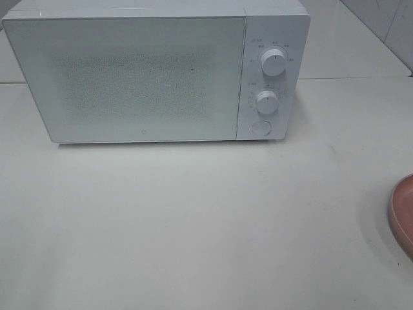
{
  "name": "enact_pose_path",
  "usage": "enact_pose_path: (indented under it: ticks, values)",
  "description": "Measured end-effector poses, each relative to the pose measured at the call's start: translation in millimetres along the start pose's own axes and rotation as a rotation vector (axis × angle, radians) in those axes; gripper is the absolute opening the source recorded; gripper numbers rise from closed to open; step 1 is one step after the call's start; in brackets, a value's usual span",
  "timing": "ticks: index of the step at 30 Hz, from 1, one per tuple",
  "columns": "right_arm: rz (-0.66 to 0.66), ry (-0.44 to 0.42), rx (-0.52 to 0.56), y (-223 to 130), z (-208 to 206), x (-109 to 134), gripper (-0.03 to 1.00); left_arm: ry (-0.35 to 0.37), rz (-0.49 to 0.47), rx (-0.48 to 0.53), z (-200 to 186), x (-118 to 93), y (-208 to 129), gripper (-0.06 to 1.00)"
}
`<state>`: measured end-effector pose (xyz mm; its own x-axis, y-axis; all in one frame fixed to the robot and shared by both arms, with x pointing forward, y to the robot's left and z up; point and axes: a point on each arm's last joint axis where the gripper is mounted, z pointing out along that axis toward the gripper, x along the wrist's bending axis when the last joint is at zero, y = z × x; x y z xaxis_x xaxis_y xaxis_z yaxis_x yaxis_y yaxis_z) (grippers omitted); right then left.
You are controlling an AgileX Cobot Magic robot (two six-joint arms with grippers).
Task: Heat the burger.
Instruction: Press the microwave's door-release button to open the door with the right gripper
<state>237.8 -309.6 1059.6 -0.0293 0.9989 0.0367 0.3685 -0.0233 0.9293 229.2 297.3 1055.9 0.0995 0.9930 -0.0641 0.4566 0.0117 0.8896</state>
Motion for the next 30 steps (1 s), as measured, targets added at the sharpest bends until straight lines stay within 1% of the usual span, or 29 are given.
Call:
enact_pose_path:
  ticks: [20,21,24,30]
  values:
    - [0.013,0.0,-0.006,0.7,-0.2,0.0,0.72,0.0,0.0,0.0,0.0,0.0,0.0,0.99]
    - [0.013,0.004,-0.03,4.1,-1.7,0.3,0.72,0.0,0.0,0.0,0.0,0.0,0.0,0.99]
    - [0.011,0.01,-0.052,12.7,1.0,1.7,0.72,0.0,0.0,0.0,0.0,0.0,0.0,0.99]
    - [-0.001,0.018,-0.047,26.8,18.0,5.8,0.72,0.0,0.0,0.0,0.0,0.0,0.0,0.99]
